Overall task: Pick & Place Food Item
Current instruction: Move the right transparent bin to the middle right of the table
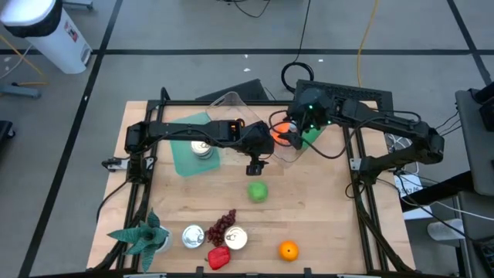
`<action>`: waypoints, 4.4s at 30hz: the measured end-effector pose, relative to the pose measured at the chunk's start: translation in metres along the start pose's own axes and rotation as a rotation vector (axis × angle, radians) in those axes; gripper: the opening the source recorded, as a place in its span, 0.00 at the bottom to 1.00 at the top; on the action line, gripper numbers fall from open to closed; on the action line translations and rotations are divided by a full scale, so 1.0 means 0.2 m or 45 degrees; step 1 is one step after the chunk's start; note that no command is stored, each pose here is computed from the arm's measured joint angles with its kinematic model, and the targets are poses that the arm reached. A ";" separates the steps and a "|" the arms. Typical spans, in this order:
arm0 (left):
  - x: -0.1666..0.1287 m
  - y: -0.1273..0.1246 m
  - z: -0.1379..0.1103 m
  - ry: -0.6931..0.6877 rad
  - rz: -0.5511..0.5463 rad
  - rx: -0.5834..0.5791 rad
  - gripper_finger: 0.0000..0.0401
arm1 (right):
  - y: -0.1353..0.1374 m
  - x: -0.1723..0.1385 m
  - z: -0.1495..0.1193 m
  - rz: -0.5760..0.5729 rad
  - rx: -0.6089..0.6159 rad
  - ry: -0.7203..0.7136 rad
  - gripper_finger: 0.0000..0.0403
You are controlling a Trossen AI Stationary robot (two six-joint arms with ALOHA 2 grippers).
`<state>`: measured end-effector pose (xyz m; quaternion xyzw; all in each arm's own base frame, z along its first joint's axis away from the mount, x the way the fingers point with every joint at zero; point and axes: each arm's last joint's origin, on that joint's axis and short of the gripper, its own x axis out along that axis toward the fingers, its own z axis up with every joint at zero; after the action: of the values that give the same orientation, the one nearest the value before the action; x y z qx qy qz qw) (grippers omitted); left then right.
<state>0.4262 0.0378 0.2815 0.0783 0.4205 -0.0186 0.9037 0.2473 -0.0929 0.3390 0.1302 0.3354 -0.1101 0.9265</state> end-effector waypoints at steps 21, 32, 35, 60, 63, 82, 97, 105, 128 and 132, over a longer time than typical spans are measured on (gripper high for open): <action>0.00 0.00 -0.01 0.027 -0.025 0.003 0.74 | 0.04 -0.26 -0.21 -0.018 0.180 0.366 0.86; -0.20 0.08 0.00 -0.102 -0.228 0.061 0.74 | 0.14 -0.68 -0.38 -0.191 0.249 -0.103 0.86; -0.26 0.15 -0.01 -0.134 -0.196 0.077 0.74 | 0.15 -0.62 -0.47 -0.178 0.263 -0.168 0.82; -0.35 0.26 -0.20 0.034 -0.487 0.166 0.74 | 0.26 0.01 -0.96 -0.155 -0.397 -0.126 0.34; -0.44 0.32 -0.21 -0.075 -0.546 0.110 0.74 | 0.25 0.03 -0.97 -0.213 -0.443 -0.089 0.35; -0.92 0.09 -0.80 -0.762 -0.012 -0.282 0.74 | 0.22 0.08 -0.90 -0.409 -0.797 0.032 0.44; -0.79 -0.02 -1.02 -0.900 0.007 -0.279 0.74 | 0.12 0.20 -0.88 -0.318 -0.832 0.179 0.44; -0.79 -0.02 -1.02 -0.902 -0.016 -0.279 0.74 | 0.10 0.25 -0.90 -0.305 -0.934 0.257 0.44; -0.79 -0.02 -1.02 -0.905 -0.048 -0.331 0.74 | 0.01 0.29 -0.87 -0.171 -0.911 0.258 0.20; -0.79 -0.02 -1.02 -0.905 -0.054 -0.345 0.74 | 0.01 0.29 -0.87 -0.167 -0.922 0.270 0.16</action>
<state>0.1703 0.0609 0.2720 -0.0621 0.0809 -0.0074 0.9948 0.1881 -0.0425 0.1717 -0.2167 0.4543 -0.0294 0.8636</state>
